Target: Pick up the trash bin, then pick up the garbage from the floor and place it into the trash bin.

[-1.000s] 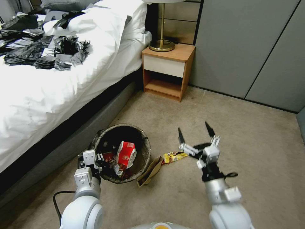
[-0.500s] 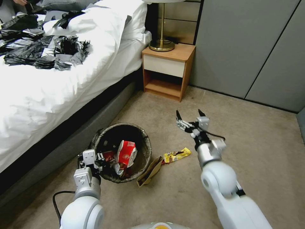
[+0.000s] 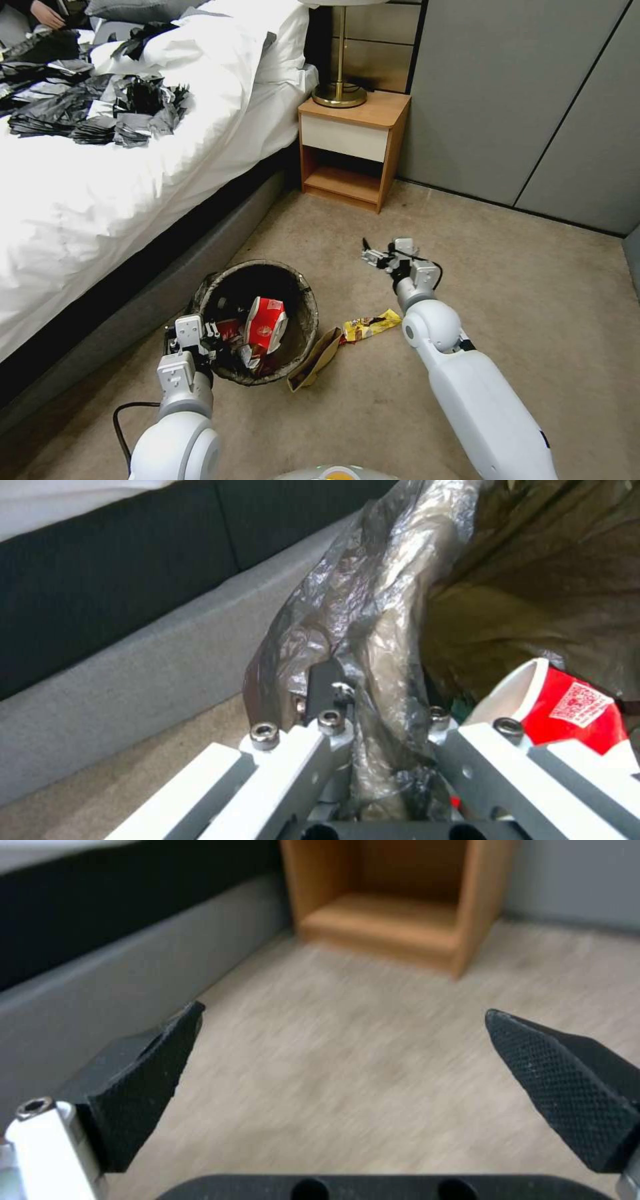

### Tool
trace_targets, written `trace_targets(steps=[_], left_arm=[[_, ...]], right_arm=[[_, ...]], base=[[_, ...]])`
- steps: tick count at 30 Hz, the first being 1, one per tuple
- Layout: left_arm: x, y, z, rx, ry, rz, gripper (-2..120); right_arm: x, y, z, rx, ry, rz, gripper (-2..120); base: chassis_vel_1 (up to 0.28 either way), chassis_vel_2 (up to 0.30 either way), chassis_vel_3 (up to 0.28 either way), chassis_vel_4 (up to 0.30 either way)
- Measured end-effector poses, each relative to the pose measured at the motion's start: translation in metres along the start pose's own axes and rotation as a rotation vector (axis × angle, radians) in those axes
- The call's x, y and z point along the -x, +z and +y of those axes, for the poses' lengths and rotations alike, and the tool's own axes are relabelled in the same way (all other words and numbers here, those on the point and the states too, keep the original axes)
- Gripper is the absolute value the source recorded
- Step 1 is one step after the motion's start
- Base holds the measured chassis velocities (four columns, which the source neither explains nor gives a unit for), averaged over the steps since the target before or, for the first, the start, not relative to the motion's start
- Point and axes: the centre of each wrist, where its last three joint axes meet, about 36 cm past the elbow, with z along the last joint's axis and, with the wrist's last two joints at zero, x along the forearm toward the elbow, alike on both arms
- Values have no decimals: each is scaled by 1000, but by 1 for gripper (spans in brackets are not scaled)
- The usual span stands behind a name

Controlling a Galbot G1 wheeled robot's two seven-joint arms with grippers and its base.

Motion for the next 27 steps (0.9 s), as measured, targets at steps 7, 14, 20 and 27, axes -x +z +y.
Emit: trace_targets(steps=[7,14,20,27], left_arm=[[3,4,-3,2,3,11,1],[3,6,-2,7,0,16,1],[4,7,-2,9,0,18,1],[4,7,-3,8,2,20,1]], right_arm=[[14,35,38,38,-69,181,100],[19,63,50,1,-77,300,100],[27,73,37,-22,-51,338,100],[26,95,8,-55,-6,374,100]], base=[[0,0,0,0],[0,0,0,0],[0,0,0,0],[0,0,0,0]])
